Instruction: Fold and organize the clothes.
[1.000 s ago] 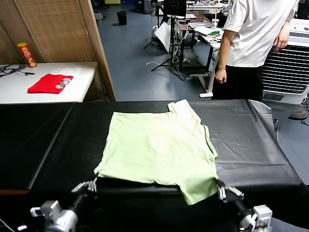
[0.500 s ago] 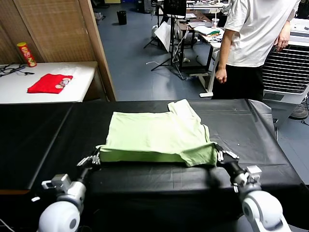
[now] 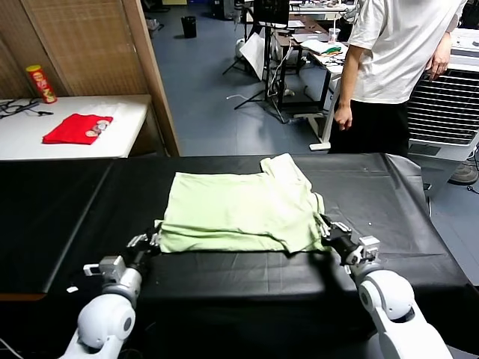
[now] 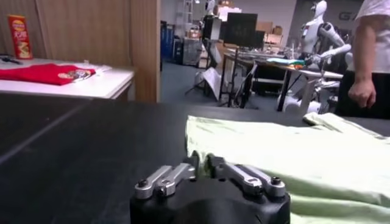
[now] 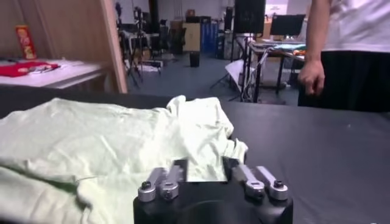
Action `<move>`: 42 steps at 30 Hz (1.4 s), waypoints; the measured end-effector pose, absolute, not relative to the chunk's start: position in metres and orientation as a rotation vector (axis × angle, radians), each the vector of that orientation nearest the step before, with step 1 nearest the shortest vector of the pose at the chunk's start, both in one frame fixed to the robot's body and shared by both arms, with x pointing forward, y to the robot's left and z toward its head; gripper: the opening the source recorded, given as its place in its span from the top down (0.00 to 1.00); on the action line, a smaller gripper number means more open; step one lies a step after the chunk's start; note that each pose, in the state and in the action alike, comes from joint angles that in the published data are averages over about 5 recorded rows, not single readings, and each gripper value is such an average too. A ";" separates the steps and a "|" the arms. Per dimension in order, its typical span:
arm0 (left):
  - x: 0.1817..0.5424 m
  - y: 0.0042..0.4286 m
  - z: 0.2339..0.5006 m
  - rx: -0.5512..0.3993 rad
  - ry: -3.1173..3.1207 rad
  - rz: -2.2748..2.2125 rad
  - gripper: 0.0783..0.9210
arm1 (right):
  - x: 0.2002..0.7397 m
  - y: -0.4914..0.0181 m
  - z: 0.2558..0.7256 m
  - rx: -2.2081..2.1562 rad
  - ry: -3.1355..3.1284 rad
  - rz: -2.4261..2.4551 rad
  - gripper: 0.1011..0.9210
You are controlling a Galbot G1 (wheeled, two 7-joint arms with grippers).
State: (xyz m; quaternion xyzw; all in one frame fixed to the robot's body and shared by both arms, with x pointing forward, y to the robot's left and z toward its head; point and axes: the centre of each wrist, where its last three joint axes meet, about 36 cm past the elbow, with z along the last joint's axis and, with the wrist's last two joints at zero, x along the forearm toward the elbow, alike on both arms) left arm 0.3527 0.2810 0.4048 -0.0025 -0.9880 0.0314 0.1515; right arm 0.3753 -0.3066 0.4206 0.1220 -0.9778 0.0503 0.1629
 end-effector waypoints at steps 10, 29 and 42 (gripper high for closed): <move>0.334 0.280 0.390 -0.036 -2.766 0.146 0.15 | 0.350 -0.307 0.400 0.317 -2.720 0.138 0.28; 0.326 0.289 0.389 0.012 -2.711 0.053 0.94 | 0.322 -0.296 0.406 0.230 -2.661 0.147 0.97; 0.286 0.301 0.420 -0.012 -2.663 -0.111 0.94 | 0.265 -0.277 0.434 0.230 -2.590 0.110 0.87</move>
